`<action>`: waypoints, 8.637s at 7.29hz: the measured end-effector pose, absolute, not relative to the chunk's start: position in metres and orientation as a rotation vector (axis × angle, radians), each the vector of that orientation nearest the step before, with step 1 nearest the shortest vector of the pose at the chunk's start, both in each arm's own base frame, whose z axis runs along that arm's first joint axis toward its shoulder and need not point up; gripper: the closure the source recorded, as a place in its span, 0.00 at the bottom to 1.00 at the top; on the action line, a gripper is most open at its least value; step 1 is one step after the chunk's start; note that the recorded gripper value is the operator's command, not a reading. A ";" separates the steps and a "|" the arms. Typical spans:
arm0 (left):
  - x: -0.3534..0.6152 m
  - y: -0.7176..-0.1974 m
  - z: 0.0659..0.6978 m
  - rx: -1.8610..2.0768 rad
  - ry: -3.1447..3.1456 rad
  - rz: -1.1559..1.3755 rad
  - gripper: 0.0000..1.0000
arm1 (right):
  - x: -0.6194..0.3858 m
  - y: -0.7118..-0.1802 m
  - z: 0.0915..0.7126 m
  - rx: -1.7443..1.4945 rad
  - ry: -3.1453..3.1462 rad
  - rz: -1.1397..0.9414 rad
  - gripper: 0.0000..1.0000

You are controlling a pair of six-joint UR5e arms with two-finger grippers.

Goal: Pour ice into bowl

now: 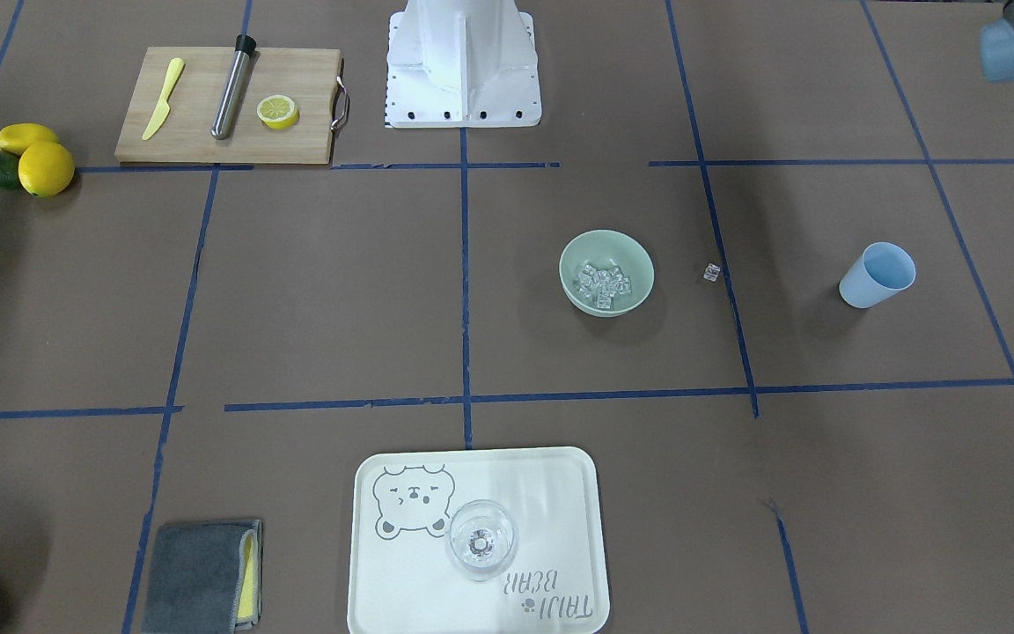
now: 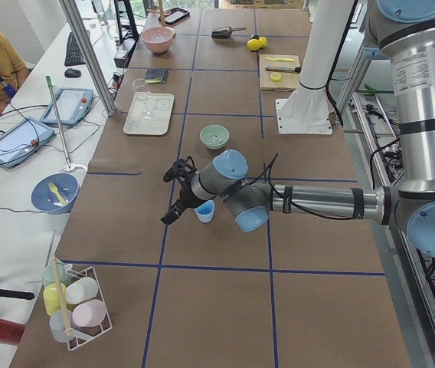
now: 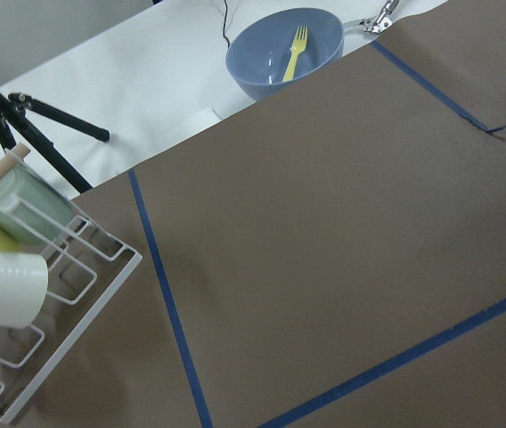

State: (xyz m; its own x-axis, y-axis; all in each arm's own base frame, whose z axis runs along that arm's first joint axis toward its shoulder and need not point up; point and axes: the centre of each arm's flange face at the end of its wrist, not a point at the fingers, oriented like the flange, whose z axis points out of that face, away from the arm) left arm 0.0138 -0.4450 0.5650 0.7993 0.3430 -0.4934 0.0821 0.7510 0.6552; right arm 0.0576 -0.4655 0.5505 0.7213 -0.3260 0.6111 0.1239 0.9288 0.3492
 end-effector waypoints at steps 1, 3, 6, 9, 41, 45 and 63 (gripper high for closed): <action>-0.008 -0.441 0.578 0.619 0.674 0.110 0.00 | 0.044 -0.466 0.525 0.320 -0.735 -0.268 0.00; -0.043 -0.438 0.610 0.419 0.640 0.060 0.00 | 0.007 -0.482 0.474 0.375 -0.773 -0.335 0.00; -0.094 -0.426 0.638 0.214 0.599 0.147 0.00 | -0.089 -0.518 0.383 0.389 -0.866 -0.369 0.00; -0.089 -0.422 0.633 0.183 0.724 0.153 0.00 | -0.234 -0.515 0.262 0.340 -0.973 -0.318 0.00; -0.085 -0.437 0.612 0.193 0.797 0.001 0.00 | -0.208 -0.490 0.418 0.170 -0.843 -0.310 1.00; -0.085 -0.438 0.610 0.208 0.796 0.007 0.00 | -0.170 -0.446 0.570 0.193 -0.856 -0.353 1.00; -0.081 -0.437 0.614 0.197 0.800 0.013 0.00 | 0.077 -0.444 0.648 0.008 -0.721 -0.028 0.00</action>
State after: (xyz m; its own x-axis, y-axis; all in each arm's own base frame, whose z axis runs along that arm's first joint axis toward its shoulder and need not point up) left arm -0.0806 -0.4368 0.6139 0.6973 0.0863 -0.7116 0.0623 0.9817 0.1802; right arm 0.0770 -0.4438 0.6480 0.7508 -0.0281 0.6600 0.0223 0.9996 0.0172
